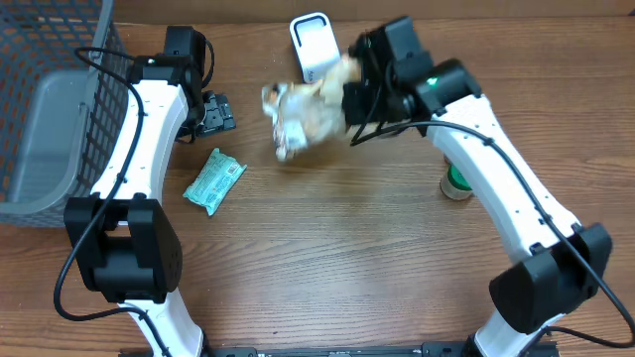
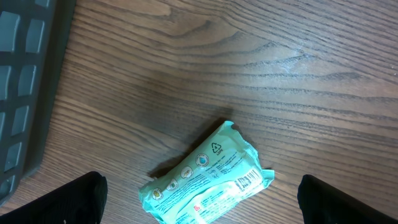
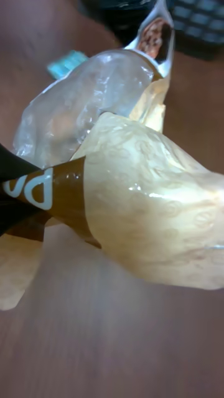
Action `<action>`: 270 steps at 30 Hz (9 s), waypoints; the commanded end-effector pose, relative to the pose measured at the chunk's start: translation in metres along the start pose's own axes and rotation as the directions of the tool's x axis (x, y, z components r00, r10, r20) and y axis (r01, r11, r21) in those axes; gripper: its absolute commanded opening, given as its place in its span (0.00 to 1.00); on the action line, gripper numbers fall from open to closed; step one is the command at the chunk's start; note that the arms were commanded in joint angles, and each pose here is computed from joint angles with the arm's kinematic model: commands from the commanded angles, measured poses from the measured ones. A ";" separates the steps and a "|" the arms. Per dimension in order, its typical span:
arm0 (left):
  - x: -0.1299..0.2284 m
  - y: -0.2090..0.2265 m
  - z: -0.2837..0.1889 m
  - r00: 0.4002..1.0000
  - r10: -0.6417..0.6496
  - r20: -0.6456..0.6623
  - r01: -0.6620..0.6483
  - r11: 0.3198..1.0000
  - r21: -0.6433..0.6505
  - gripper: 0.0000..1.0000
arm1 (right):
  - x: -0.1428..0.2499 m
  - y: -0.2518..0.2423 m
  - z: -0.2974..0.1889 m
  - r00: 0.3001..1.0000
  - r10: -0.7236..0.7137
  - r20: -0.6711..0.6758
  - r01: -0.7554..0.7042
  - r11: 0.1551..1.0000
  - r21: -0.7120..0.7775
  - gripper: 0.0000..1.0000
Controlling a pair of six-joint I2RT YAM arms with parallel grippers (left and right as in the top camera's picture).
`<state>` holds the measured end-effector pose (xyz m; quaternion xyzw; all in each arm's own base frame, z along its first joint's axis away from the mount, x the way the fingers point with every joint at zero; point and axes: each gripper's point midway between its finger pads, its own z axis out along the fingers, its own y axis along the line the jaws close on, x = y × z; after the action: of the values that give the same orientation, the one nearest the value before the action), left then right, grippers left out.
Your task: Scan the item barcode
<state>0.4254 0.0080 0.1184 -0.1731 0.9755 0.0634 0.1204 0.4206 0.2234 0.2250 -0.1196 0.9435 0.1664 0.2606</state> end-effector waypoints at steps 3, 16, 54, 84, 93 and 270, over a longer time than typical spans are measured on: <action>-0.005 -0.001 -0.002 1.000 0.016 0.016 -0.016 1.000 -0.007 1.00 | -0.057 -0.022 -0.039 0.947 -0.257 0.194 0.208 0.948 0.241 0.04; -0.005 -0.001 -0.002 1.000 0.016 0.016 -0.016 1.000 -0.007 1.00 | -0.136 -0.042 -0.033 0.778 -0.534 0.330 0.315 0.787 0.531 0.04; -0.005 -0.001 -0.002 1.000 0.016 0.016 -0.016 1.000 -0.007 1.00 | -0.147 -0.004 0.121 0.609 -0.743 0.278 0.372 0.577 0.727 0.04; -0.005 -0.001 -0.002 1.000 0.016 0.016 -0.016 1.000 -0.007 1.00 | -0.104 0.027 0.160 0.785 -0.465 0.409 0.283 0.857 0.430 0.04; -0.005 -0.001 -0.002 1.000 0.016 0.016 -0.016 1.000 -0.007 1.00 | -0.104 0.037 0.163 0.793 -0.423 0.439 0.277 0.892 0.359 0.04; -0.005 -0.002 -0.002 1.000 0.019 0.017 -0.019 1.000 -0.006 0.99 | 0.103 0.110 0.113 0.989 0.073 -0.128 -0.101 0.969 -0.224 1.00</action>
<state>0.4254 0.0080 0.1184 -0.1729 0.9755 0.0634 0.1204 0.3498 0.3485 0.1048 -0.1129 0.9381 0.2742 0.1791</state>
